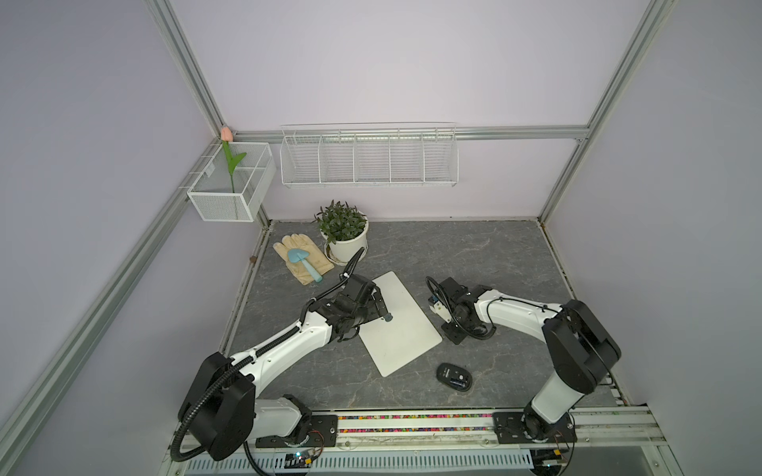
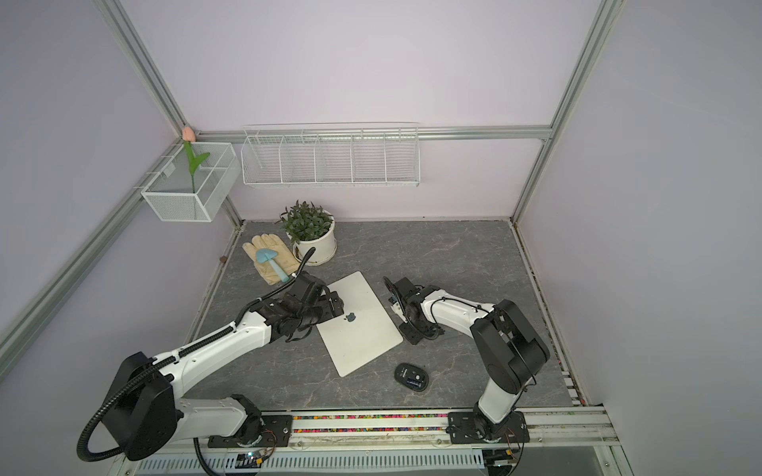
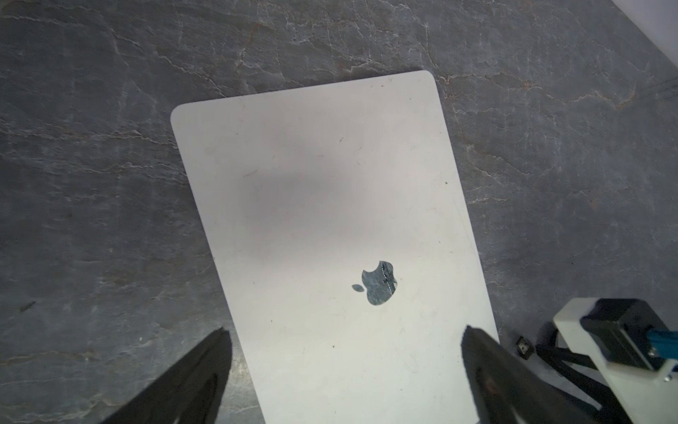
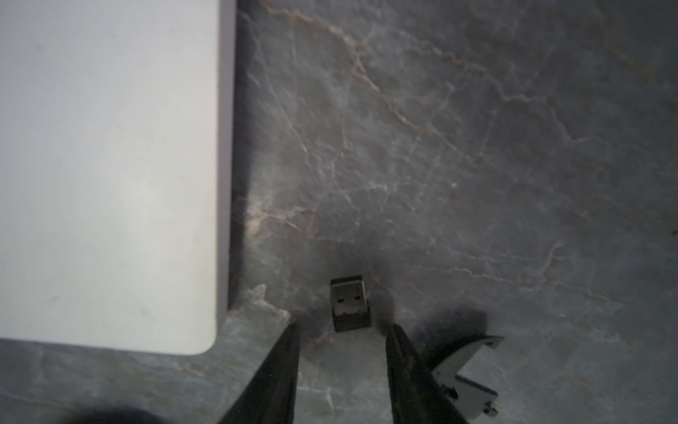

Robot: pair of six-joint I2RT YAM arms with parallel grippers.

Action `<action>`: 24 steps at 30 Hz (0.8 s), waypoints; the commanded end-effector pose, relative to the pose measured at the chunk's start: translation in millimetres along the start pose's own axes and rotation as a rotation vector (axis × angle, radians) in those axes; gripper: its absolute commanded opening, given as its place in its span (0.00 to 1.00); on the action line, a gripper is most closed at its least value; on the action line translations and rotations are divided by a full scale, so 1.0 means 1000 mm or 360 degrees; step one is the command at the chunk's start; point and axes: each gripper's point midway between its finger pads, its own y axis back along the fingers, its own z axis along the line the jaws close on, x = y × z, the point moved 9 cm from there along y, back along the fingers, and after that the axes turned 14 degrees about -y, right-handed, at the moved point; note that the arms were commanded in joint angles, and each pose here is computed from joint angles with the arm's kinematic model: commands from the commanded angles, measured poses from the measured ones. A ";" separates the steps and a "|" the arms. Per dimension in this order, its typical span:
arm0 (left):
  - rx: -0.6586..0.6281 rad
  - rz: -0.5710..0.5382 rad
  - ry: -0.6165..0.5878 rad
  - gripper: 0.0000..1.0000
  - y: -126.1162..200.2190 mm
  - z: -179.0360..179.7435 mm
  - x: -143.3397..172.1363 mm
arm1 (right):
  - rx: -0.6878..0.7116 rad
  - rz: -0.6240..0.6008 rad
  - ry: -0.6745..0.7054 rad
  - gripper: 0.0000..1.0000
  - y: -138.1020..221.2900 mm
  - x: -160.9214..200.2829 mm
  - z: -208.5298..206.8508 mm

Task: Insert the wireless mouse receiver into the laptop
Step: Pick up the USB plug at the center of the board.

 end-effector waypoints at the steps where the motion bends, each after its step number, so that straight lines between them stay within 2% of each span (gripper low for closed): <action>1: -0.0018 0.0009 -0.0011 1.00 -0.002 0.002 -0.001 | 0.0035 0.0056 0.0057 0.43 -0.009 0.001 0.000; 13: -0.0041 0.0001 0.0006 1.00 0.000 0.006 -0.003 | -0.0004 0.0118 0.0081 0.33 -0.016 -0.001 0.004; 20: -0.0050 0.0002 0.0017 1.00 0.002 0.009 -0.004 | -0.0018 0.0144 0.0072 0.20 -0.016 0.002 0.004; 24: -0.0059 -0.0007 0.0019 1.00 0.005 0.010 -0.005 | -0.0061 0.0072 0.0014 0.18 -0.003 0.002 0.005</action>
